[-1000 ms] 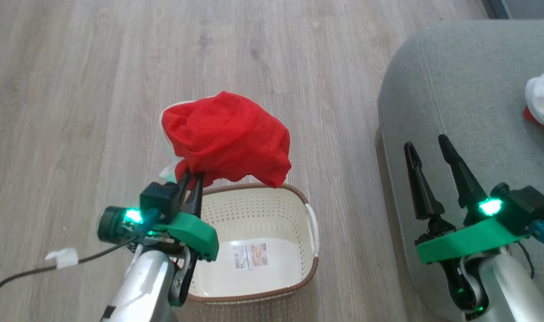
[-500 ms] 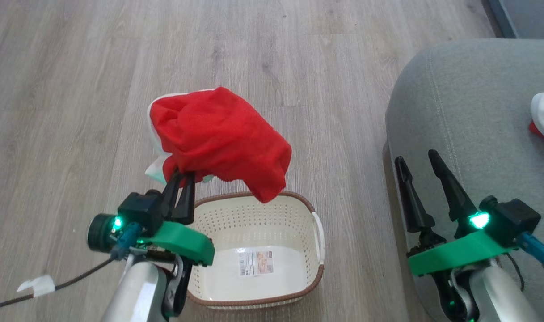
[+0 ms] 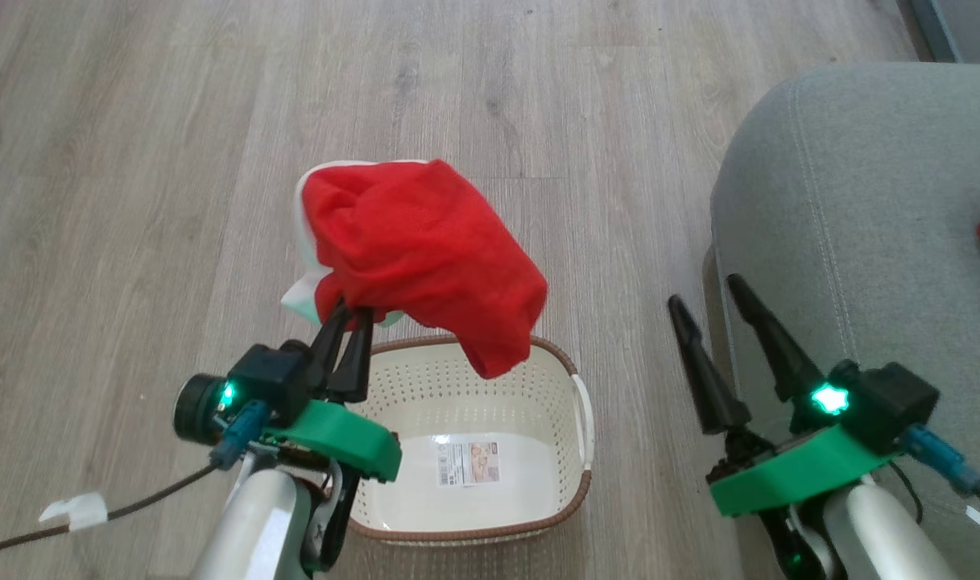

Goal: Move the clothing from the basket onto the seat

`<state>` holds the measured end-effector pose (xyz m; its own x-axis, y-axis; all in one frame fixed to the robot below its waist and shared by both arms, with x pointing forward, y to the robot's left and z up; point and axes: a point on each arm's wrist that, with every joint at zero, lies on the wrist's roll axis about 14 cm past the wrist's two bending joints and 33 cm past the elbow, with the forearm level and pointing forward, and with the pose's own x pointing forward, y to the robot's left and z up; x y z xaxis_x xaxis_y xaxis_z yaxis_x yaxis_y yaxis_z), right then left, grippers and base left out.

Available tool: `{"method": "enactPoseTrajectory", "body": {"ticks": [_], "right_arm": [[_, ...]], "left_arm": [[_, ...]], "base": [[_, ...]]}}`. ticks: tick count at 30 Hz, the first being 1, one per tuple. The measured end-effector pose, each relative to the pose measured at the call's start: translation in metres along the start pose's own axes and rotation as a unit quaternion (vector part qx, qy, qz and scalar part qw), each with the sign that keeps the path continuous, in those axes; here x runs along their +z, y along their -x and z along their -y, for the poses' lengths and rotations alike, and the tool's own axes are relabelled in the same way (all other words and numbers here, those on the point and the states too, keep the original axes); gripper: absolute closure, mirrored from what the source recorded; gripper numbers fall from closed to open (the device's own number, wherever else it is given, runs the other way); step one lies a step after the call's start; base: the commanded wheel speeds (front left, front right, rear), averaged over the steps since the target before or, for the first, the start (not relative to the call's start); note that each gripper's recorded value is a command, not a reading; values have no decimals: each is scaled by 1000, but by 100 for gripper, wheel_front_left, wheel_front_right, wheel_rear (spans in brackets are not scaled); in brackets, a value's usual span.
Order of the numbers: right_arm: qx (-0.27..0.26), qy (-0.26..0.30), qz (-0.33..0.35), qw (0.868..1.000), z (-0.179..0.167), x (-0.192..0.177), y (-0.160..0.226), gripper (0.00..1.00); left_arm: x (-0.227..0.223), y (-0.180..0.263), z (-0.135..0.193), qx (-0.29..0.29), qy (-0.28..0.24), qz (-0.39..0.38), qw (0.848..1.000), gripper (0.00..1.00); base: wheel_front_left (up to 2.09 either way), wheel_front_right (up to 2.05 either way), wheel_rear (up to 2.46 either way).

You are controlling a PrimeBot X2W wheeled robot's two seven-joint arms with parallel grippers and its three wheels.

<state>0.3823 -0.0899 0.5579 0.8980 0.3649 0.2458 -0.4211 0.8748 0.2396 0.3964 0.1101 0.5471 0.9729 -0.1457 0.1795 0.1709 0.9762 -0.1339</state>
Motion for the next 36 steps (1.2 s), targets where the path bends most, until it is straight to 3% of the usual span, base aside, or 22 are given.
{"method": "enactPoseTrajectory", "body": {"ticks": [12,25,36], "right_arm": [[132,84,-35,987,-47,-12,-4,0],[174,145,-88,970,-51,-46,-3,0],[190,162,-109,962,-55,-60,-2,0]], "left_arm": [[14,-8,48,-110,-22,22,993,100],[6,2,105,-219,-45,14,975,100],[-22,19,131,-277,-60,-27,959,100]], "base": [[0,0,0],[0,0,0],[0,0,0]]}}
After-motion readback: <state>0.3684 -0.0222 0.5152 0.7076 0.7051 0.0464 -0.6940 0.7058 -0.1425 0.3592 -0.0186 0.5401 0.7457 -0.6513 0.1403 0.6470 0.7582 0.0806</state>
